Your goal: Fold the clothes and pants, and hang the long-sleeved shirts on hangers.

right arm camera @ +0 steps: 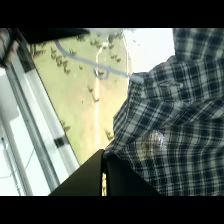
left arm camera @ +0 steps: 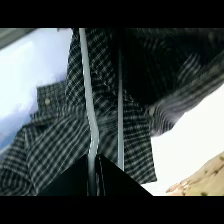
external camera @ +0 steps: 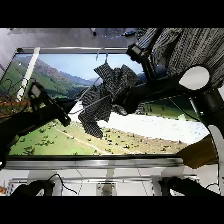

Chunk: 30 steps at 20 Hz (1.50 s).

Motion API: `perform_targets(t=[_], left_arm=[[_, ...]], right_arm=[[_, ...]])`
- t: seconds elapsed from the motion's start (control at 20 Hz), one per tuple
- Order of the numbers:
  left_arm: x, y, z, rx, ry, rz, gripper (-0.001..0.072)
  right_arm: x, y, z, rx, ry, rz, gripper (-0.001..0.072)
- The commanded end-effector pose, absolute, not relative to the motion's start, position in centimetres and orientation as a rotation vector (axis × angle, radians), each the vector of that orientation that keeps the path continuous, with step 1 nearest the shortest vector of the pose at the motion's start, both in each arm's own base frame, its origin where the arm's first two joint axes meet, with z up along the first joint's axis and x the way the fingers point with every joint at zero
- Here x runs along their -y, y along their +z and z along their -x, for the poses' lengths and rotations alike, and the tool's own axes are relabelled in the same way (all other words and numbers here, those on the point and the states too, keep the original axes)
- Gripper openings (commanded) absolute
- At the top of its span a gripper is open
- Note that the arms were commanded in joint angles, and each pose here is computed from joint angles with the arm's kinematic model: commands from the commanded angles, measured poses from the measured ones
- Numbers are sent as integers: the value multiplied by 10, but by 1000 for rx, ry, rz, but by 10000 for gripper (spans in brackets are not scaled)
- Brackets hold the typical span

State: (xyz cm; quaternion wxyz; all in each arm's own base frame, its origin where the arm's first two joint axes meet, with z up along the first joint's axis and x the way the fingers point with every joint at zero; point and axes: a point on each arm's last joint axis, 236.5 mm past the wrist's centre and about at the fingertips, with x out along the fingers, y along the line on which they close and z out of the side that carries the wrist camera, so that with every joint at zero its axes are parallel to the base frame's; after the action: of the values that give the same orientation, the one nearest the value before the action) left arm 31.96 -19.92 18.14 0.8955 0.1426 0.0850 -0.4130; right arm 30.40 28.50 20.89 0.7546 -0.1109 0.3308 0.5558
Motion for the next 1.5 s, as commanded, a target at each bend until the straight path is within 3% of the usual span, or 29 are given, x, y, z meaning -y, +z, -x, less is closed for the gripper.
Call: perform_targets(t=[0.0, 0.05, 0.1, 0.2, 0.25, 0.45, 0.65, 0.75, 1.0, 1.2, 1.45], left_arm=[[208, 219, -282, -80, -927, -271, 54], [209, 229, -273, -47, -933, -276, 54], [207, 239, -266, -15, -928, -285, 54], [206, 251, -254, 27, -923, -302, 54], [206, 253, -249, 37, -928, -307, 54], [204, 238, -241, 21, -930, -300, 54], [205, 232, -239, 11, -934, -291, 54], [205, 232, -239, 11, -935, -291, 54], [205, 232, -239, 12, -935, -291, 54], [205, 232, -239, 12, -934, -290, 55], [205, 232, -239, 12, -935, -290, 54]], right_arm=[[-287, 186, -285, -803, 1249, 281, 30], [-290, 180, -279, -820, 1267, 298, 31], [-292, 175, -273, -833, 1279, 324, 84], [-285, 165, -267, -840, 1289, 445, 362], [-274, 164, -266, -833, 1289, 529, 399], [-230, 222, -272, -592, 1222, 828, 404], [-163, 322, -298, -270, 854, 1020, 403], [-133, 338, -323, -219, 732, 1081, 402], [-109, 227, -406, -529, 863, 882, 403], [-134, 168, -454, -539, 965, 818, 403], [-157, 158, -476, -440, 998, 878, 403]])
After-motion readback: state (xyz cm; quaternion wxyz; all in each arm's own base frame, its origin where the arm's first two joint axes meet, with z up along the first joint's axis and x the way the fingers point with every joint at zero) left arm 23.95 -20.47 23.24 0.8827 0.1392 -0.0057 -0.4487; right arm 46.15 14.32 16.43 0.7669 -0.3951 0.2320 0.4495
